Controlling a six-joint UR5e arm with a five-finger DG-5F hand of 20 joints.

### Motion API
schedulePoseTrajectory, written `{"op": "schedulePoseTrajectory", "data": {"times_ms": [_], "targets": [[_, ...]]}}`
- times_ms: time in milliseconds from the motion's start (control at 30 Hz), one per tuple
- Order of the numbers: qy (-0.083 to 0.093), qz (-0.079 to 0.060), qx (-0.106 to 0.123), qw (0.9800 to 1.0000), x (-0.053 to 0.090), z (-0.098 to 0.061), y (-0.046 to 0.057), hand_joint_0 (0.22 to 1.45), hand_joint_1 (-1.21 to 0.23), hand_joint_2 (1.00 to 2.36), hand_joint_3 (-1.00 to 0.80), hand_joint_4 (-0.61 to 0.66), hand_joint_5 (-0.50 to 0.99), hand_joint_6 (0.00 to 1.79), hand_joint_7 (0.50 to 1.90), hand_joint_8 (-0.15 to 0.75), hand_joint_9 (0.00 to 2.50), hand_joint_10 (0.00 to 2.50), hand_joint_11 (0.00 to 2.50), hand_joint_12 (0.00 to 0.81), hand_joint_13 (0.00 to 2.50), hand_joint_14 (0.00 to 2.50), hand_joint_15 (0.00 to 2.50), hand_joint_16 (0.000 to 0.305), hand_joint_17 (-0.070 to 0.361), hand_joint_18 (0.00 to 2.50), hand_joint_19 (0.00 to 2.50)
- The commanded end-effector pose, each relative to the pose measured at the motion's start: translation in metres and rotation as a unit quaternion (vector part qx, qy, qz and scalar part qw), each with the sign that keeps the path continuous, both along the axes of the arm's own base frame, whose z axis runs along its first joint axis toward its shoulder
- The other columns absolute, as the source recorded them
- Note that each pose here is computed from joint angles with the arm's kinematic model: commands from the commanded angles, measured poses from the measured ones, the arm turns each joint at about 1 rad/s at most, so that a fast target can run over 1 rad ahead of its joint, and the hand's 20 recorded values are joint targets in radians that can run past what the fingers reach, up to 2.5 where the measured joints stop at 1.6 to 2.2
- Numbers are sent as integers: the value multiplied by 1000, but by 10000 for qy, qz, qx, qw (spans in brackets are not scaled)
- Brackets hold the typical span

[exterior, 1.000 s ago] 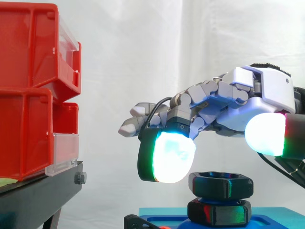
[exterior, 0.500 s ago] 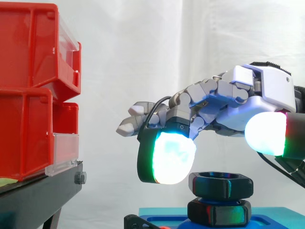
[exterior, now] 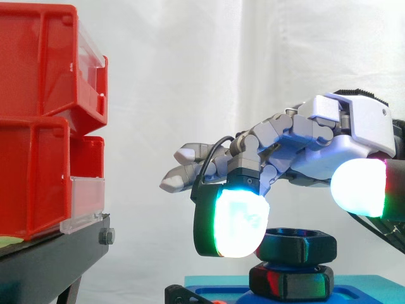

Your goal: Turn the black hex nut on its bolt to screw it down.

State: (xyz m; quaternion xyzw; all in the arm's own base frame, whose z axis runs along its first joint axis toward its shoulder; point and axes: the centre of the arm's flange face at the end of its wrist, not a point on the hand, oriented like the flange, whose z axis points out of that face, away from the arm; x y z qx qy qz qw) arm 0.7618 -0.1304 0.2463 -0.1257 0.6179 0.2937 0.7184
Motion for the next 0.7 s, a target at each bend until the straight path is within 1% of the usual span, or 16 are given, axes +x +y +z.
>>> {"op": "schedulePoseTrajectory", "data": {"times_ms": [0, 167, 233, 300, 367, 433, 467, 500, 533, 667], "targets": [[22, 5, -7, 10000, -1, -1, -1, 514, -360, 1000, -500, 195, -112, 858, 927, 260, 851, 11, 320, 284, 379, 3, 69, 31, 71, 16, 46], [3, 10, -24, 10000, -2, 0, -5, 516, -361, 1000, -500, 196, -111, 859, 924, 260, 859, 11, 327, 286, 389, 1, 69, 31, 70, 27, 45], [11, 10, -23, 10000, -2, -1, -5, 518, -363, 1000, -500, 193, -110, 858, 931, 260, 864, 11, 329, 284, 393, 2, 73, 31, 69, 34, 46], [4, 24, -34, 10000, -3, -1, -8, 518, -364, 1000, -500, 195, -109, 858, 936, 260, 869, 11, 328, 285, 399, 1, 75, 31, 69, 38, 57], [-10, 46, -43, 10000, -3, -1, -9, 518, -365, 1000, -500, 195, -109, 858, 937, 260, 869, 11, 331, 285, 402, 2, 75, 31, 69, 43, 45], [-2, 46, -46, 10000, -4, -2, -11, 520, -365, 1000, -500, 197, -109, 857, 932, 260, 871, 11, 332, 286, 411, 4, 80, 31, 69, 55, 52], [21, 68, -52, 10000, -3, -9, -12, 520, -365, 1000, -500, 191, -109, 857, 933, 259, 872, 11, 325, 285, 411, 3, 84, 31, 69, 57, 50], [14, 75, -56, 10000, -3, -8, -13, 520, -365, 1000, -500, 191, -109, 857, 933, 259, 872, 11, 325, 286, 414, 3, 88, 31, 69, 61, 52], [7, 81, -65, 9999, -4, -9, -16, 520, -365, 1000, -500, 194, -109, 856, 935, 257, 873, 11, 330, 288, 426, 3, 84, 31, 69, 68, 50], [-2, 89, -74, 9999, -6, -9, -22, 522, -365, 1000, -500, 191, -109, 855, 927, 259, 873, 11, 330, 287, 432, 3, 90, 31, 69, 79, 46]]}}
